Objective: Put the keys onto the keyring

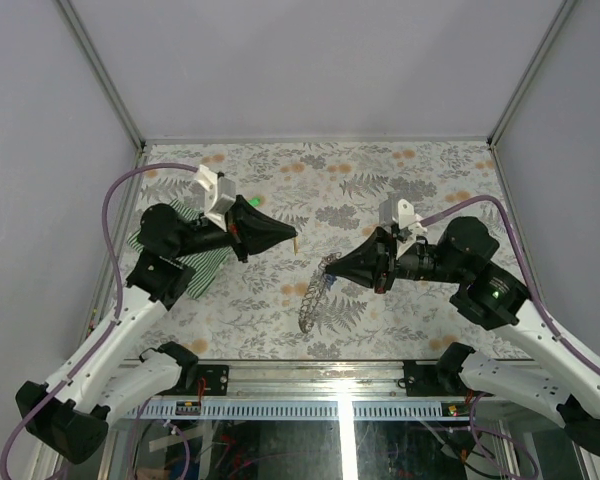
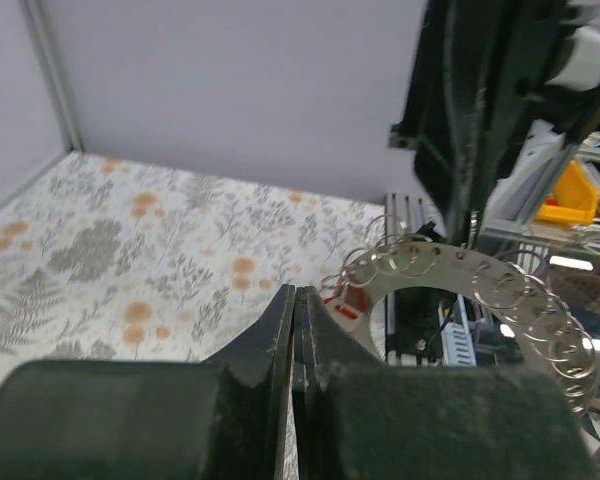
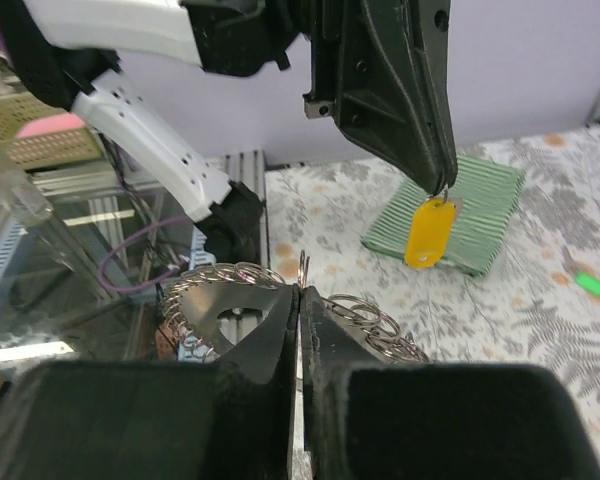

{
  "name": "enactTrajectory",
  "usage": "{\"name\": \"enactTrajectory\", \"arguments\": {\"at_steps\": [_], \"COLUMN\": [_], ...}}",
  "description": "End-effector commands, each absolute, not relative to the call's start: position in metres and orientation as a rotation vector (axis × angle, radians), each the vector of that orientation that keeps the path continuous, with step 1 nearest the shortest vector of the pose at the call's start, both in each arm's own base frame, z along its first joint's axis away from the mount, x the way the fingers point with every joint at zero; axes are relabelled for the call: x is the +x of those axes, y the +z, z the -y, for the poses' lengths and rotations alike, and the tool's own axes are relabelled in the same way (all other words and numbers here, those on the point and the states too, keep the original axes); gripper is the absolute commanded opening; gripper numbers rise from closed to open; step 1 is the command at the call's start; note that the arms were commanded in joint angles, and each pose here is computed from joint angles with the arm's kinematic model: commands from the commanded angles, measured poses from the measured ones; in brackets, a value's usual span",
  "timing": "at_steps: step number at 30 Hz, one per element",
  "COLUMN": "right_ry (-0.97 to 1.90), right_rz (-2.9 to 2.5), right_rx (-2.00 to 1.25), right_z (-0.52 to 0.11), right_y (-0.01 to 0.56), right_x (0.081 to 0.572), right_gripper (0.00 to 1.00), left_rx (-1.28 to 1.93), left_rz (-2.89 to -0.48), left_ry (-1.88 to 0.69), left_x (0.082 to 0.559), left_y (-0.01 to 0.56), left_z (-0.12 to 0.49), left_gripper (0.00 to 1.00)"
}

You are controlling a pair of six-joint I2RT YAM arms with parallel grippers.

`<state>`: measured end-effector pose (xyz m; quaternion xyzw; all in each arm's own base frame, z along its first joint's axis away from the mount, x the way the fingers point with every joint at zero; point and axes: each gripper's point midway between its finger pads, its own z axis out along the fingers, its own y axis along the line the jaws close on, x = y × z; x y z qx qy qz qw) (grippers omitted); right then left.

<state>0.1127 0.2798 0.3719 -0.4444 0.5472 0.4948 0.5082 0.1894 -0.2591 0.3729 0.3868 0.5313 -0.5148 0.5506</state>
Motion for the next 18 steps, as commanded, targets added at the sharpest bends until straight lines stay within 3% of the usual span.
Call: {"name": "enactTrajectory", "arguments": {"at_steps": [1,18], "right_ry": [1.317,1.513], "right_rz": [-1.04,-0.852], "right_rx": [-1.066,-1.029], "right_z": [-0.284,-0.293], "right_y": [0.433,0.47], "right_x": [0.092,0.075], "right_gripper": [0.0,0.0], "left_rx": [0.932,1.03], "left_rz": [-1.031,-0.724], "left_ry": [-1.285,-1.434], "left_x": [0.157,0.093], "left_y": [0.419,0.473], "left_z": [0.254,0.26], "left_gripper": [0.0,0.0]}}
